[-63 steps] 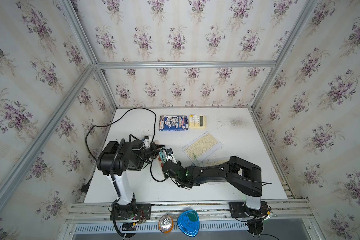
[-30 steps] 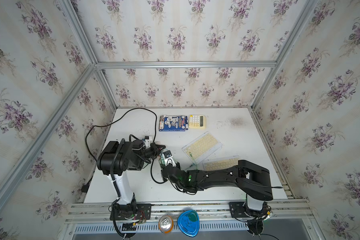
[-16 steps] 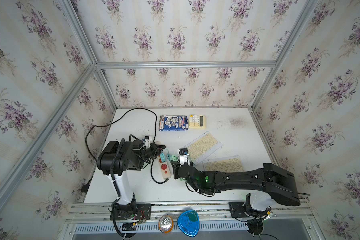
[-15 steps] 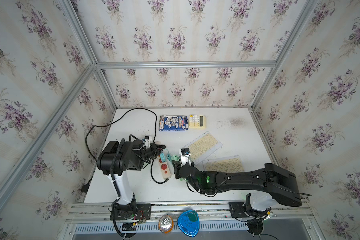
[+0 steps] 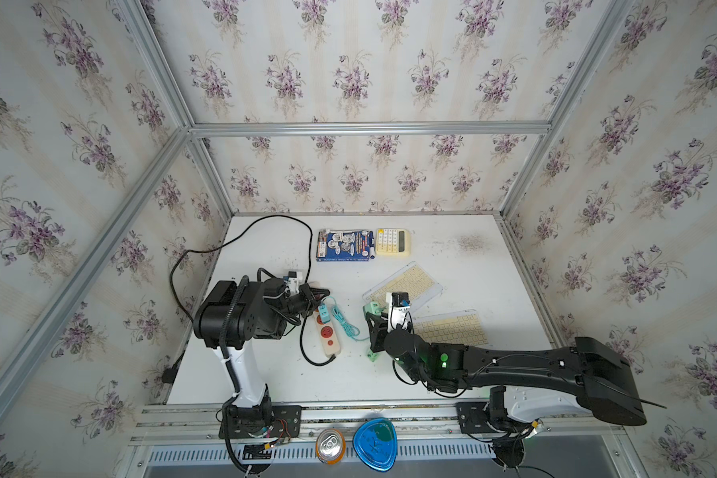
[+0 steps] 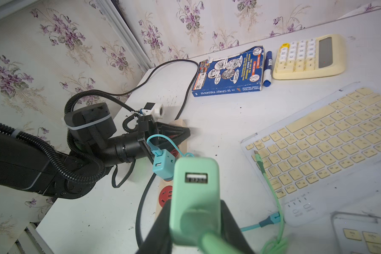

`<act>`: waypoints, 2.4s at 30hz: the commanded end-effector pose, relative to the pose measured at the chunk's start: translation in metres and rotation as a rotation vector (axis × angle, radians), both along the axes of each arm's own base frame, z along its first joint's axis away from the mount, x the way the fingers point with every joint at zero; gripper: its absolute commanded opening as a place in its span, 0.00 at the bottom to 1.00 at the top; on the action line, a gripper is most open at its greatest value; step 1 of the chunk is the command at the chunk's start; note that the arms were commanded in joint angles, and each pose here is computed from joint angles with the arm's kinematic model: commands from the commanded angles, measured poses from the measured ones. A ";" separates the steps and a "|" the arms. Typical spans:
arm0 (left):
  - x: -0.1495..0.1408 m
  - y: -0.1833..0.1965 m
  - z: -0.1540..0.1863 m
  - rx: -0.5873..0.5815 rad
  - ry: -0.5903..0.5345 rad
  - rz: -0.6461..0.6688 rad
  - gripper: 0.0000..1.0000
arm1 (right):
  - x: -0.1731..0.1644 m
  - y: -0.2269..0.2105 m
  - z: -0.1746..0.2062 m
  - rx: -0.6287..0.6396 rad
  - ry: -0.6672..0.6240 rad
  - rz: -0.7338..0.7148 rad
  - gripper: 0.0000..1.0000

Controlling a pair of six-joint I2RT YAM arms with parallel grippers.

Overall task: Unplug the wireless keyboard
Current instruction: Place the plug at the center of the board.

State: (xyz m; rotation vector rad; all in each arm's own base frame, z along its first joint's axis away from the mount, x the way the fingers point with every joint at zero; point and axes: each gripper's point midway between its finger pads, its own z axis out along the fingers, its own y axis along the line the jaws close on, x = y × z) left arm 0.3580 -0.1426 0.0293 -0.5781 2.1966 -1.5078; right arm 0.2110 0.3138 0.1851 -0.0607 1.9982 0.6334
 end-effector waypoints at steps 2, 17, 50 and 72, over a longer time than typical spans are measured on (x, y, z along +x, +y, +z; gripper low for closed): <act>-0.018 0.016 -0.054 0.113 0.214 0.081 0.06 | 0.000 -0.015 0.000 -0.081 -0.010 -0.024 0.00; -0.018 0.016 -0.052 0.118 0.212 0.077 0.07 | -0.012 0.053 -0.074 -0.014 0.184 0.108 0.00; -0.012 0.045 0.030 0.451 -0.034 0.096 0.29 | -0.069 0.099 -0.161 0.248 0.481 0.162 0.00; -0.024 0.045 0.102 0.658 -0.268 0.135 0.33 | -0.077 0.069 -0.100 0.079 0.323 0.133 0.75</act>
